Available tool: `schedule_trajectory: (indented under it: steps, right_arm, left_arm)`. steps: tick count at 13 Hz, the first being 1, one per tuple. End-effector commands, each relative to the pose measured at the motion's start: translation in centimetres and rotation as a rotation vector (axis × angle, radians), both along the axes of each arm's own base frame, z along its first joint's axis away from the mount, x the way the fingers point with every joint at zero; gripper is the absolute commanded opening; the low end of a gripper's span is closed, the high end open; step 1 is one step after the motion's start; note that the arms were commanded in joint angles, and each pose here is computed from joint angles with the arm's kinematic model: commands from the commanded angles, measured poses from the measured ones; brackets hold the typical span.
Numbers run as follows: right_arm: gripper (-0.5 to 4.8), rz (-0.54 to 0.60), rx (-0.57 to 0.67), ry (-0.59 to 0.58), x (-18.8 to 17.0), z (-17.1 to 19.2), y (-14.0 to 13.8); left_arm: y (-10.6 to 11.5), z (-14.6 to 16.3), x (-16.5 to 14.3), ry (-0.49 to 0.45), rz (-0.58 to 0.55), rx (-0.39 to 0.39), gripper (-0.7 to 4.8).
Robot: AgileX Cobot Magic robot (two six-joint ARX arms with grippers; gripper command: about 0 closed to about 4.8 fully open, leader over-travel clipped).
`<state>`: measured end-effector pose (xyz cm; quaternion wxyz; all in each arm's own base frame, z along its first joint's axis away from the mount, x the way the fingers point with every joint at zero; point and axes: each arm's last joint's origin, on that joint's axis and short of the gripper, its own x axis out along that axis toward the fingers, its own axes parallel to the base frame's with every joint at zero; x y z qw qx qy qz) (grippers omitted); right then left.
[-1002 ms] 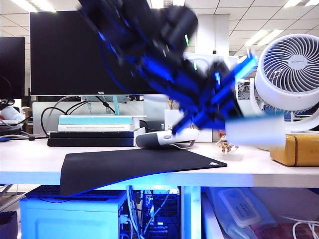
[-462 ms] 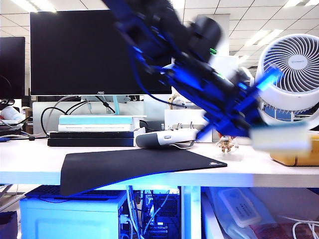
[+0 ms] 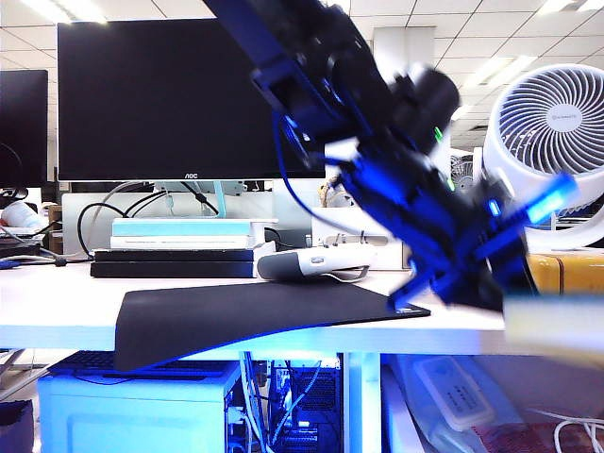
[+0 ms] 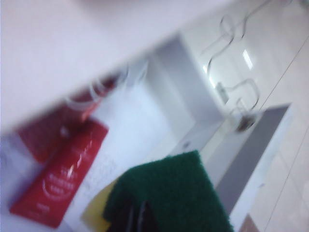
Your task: Open the drawer, place the cleaning sponge inside, then close the drawer.
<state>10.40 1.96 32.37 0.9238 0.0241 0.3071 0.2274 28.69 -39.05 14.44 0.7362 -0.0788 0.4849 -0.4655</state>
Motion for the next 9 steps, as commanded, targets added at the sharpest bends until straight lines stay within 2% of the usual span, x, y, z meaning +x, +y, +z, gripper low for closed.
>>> schedule_trajectory:
  steps: [1,3,4,5,6,7,9]
  right_arm:
    - [-0.06,0.006,0.002,-0.018,-0.1,0.3,0.0]
    - [-0.06,0.006,0.002,-0.015,-0.1,0.3,0.0]
    - [-0.06,0.006,0.002,-0.013,-0.1,0.3,0.0]
    - [-0.06,0.006,0.001,-0.011,-0.1,0.3,0.0]
    - [-0.06,0.006,0.001,-0.009,-0.1,0.2,0.0]
    - [-0.06,0.006,0.001,-0.003,-0.2,0.2,0.0]
    - [-0.06,0.005,0.0,0.003,-0.2,0.1,0.0]
  left_arm:
    - [-0.4,-1.4,0.0,0.024,0.038,0.028,-0.06]
    - [-0.3,-1.8,0.0,0.041,0.056,0.037,0.14]
    - [-0.3,-1.8,0.0,0.045,0.066,0.036,1.06]
    - [-0.4,-1.7,0.1,0.042,0.071,0.031,2.64]
    - [-0.4,-1.6,0.1,0.051,0.082,0.027,3.54]
    - [-0.7,-1.0,0.3,0.041,0.086,0.009,3.72]
    - [-1.1,-0.1,0.6,0.024,0.083,-0.017,3.71]
